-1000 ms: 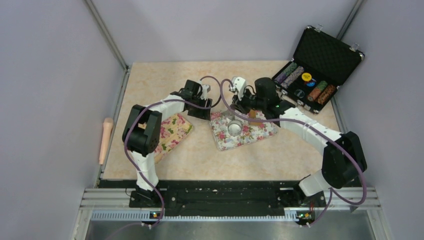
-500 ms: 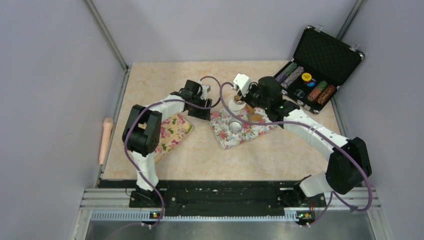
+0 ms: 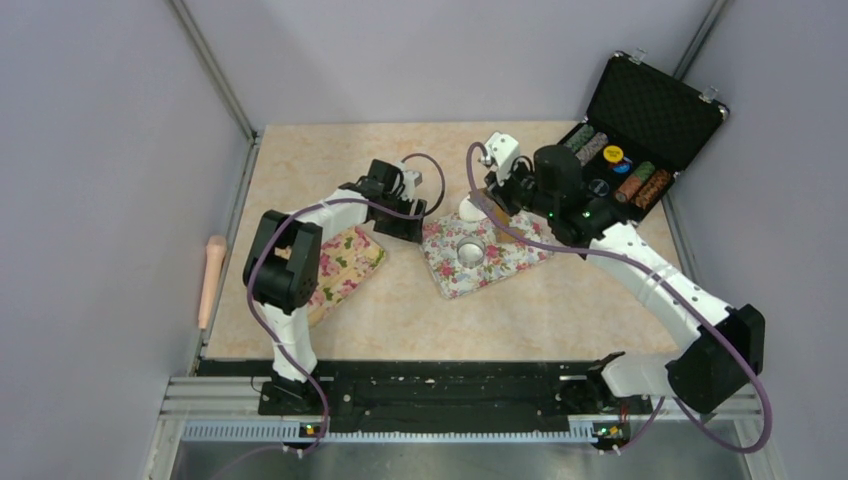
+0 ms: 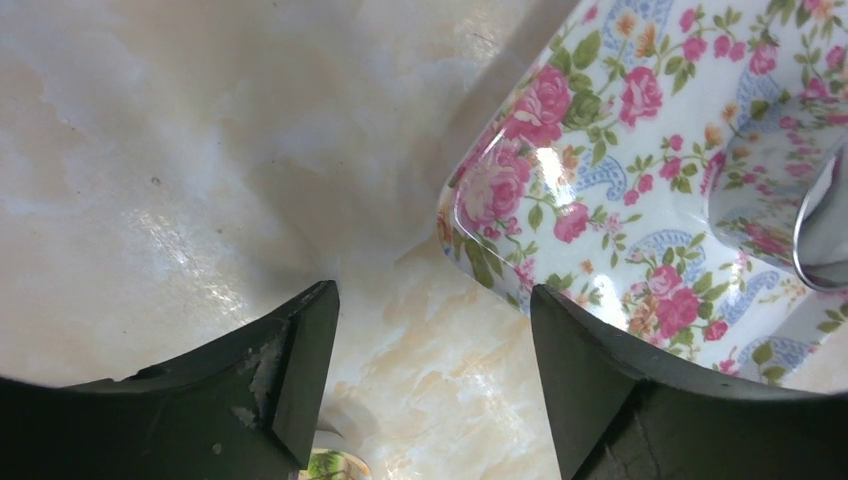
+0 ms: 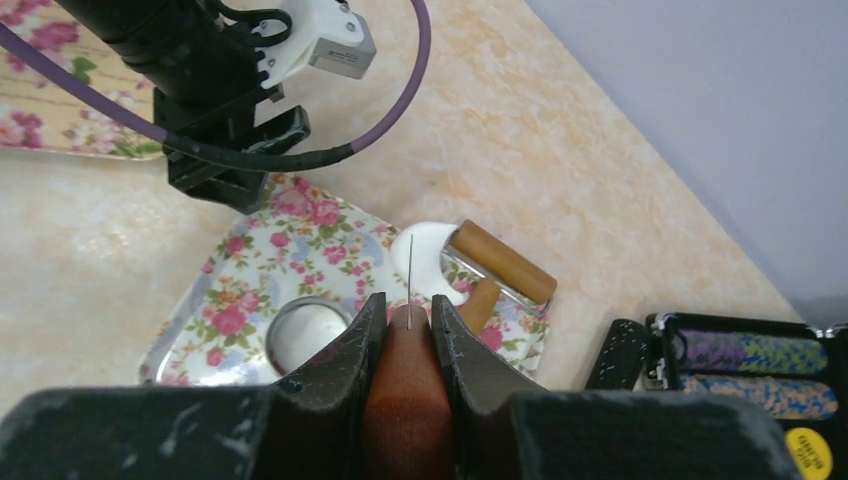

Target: Roll out the dumpling wrappers from the dough

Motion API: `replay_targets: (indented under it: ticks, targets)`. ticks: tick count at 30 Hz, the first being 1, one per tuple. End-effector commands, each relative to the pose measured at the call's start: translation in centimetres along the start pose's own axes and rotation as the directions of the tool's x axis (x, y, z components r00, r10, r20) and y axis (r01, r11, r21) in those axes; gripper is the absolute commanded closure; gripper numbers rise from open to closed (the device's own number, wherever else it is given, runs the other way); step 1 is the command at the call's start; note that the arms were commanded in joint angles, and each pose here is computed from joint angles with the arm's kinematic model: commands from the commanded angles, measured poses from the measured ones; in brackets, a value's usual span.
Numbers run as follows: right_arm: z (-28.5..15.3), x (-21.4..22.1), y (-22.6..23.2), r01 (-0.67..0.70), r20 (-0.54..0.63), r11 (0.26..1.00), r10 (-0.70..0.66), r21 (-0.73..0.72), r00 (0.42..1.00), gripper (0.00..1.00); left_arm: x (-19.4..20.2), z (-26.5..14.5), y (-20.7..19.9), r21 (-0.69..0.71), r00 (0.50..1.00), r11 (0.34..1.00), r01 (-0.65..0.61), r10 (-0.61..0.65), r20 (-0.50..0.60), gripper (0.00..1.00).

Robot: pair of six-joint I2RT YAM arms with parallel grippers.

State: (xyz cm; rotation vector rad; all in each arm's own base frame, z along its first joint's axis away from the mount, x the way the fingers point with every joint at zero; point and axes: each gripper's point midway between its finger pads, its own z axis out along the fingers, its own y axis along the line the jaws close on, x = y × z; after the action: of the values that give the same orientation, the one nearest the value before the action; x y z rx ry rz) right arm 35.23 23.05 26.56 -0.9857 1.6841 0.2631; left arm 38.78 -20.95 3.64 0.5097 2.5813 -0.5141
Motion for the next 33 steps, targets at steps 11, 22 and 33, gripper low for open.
replay_targets:
  ticks: [11, 22, 33]
  targets:
    - [-4.7, 2.6, -3.2, -0.382, 0.061, 0.921, 0.386, -0.073, 0.92, 1.0, -4.1, -2.5, -9.1, 0.131, 0.925, 0.916, -0.379, 0.368, 0.097, 0.19]
    - [-9.7, 3.1, -6.0, -0.377, 0.193, 0.926, 0.367, 0.019, 0.91, 1.0, -5.3, 2.1, -9.7, 0.075, 0.951, 0.948, -0.309, 0.309, 0.012, 0.25]
    - [-10.7, 2.9, -6.0, -0.355, 0.213, 0.934, 0.34, 0.037, 0.916, 1.0, -3.7, 3.2, -10.5, 0.121, 0.955, 0.949, -0.29, 0.295, -0.023, 0.36]
